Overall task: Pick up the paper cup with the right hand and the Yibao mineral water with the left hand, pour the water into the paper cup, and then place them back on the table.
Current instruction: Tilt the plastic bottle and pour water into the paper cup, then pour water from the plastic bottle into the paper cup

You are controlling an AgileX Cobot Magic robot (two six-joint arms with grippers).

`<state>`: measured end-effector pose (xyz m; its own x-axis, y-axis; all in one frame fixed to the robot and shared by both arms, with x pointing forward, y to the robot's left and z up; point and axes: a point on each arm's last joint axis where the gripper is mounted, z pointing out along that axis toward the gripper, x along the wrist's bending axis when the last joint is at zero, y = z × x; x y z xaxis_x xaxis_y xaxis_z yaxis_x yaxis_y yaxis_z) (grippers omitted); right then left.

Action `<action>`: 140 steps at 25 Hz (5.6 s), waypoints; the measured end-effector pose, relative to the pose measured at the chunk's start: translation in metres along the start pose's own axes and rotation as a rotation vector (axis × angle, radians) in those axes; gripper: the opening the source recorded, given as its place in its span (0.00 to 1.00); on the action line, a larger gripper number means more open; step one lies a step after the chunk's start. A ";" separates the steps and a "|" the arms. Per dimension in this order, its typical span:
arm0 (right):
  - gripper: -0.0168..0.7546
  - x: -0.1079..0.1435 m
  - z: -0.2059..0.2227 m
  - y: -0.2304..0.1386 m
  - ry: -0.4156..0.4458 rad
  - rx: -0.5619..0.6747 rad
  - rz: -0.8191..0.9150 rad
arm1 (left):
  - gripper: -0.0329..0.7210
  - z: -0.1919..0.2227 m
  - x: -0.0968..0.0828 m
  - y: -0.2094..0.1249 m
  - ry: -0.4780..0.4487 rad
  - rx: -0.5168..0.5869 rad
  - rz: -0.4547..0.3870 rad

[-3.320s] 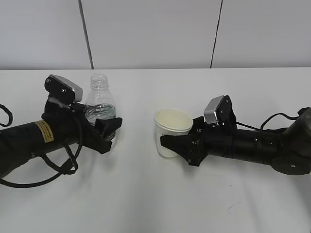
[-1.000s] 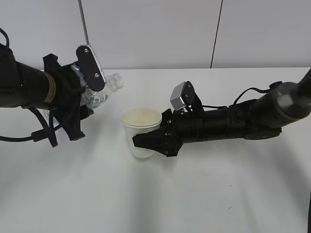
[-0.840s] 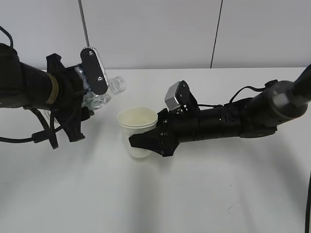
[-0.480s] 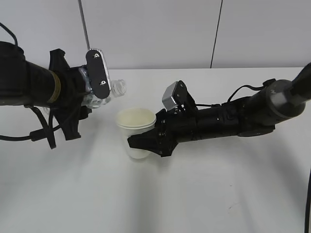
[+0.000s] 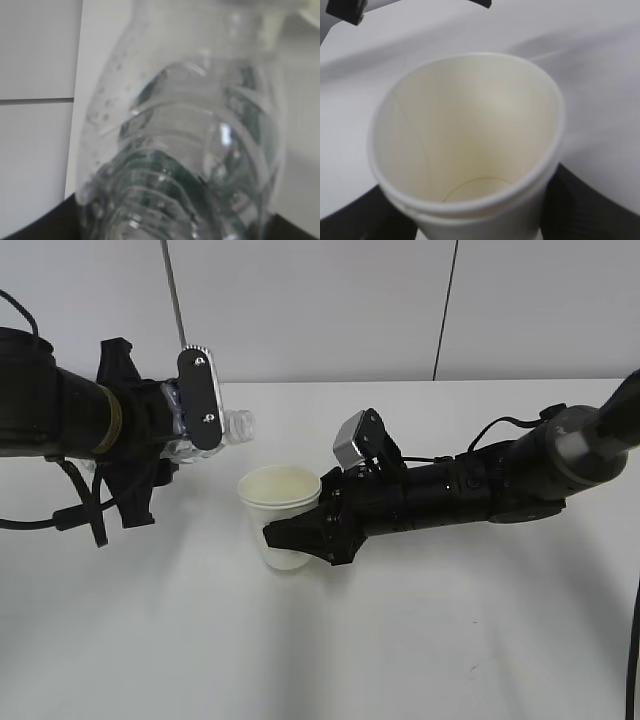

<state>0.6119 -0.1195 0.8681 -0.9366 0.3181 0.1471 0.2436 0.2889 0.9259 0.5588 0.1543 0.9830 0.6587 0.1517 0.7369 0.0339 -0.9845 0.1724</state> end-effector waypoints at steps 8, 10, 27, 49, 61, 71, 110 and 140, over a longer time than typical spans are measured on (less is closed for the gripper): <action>0.66 0.000 0.000 0.000 0.000 0.003 -0.001 | 0.53 0.000 0.001 -0.001 0.016 0.012 0.044; 0.66 0.000 0.000 0.000 0.000 0.003 -0.001 | 0.53 0.000 0.002 -0.001 0.021 0.014 0.060; 0.66 0.001 0.001 0.000 0.002 0.003 0.007 | 0.53 -0.003 0.000 0.006 0.044 0.024 0.140; 0.66 0.001 0.001 0.000 0.005 0.006 0.005 | 0.52 -0.003 0.003 0.004 0.076 0.048 0.211; 0.66 0.001 0.001 -0.001 0.010 0.011 0.001 | 0.52 -0.003 0.004 0.004 0.084 0.052 0.228; 0.66 0.001 0.001 -0.001 0.011 0.012 0.000 | 0.52 -0.003 0.005 0.003 0.097 0.063 0.254; 0.66 0.002 0.001 -0.002 0.015 0.021 -0.002 | 0.51 -0.004 0.006 0.004 0.109 0.065 0.284; 0.66 0.002 0.001 -0.003 0.018 0.025 -0.005 | 0.51 -0.005 0.005 0.007 0.121 0.070 0.311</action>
<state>0.6096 -0.1190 0.8656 -0.9423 0.2999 0.1488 0.2444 0.3129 0.9178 0.5587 0.1484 0.9916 0.5514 -0.1520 0.8203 -0.1002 -0.9882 -0.1157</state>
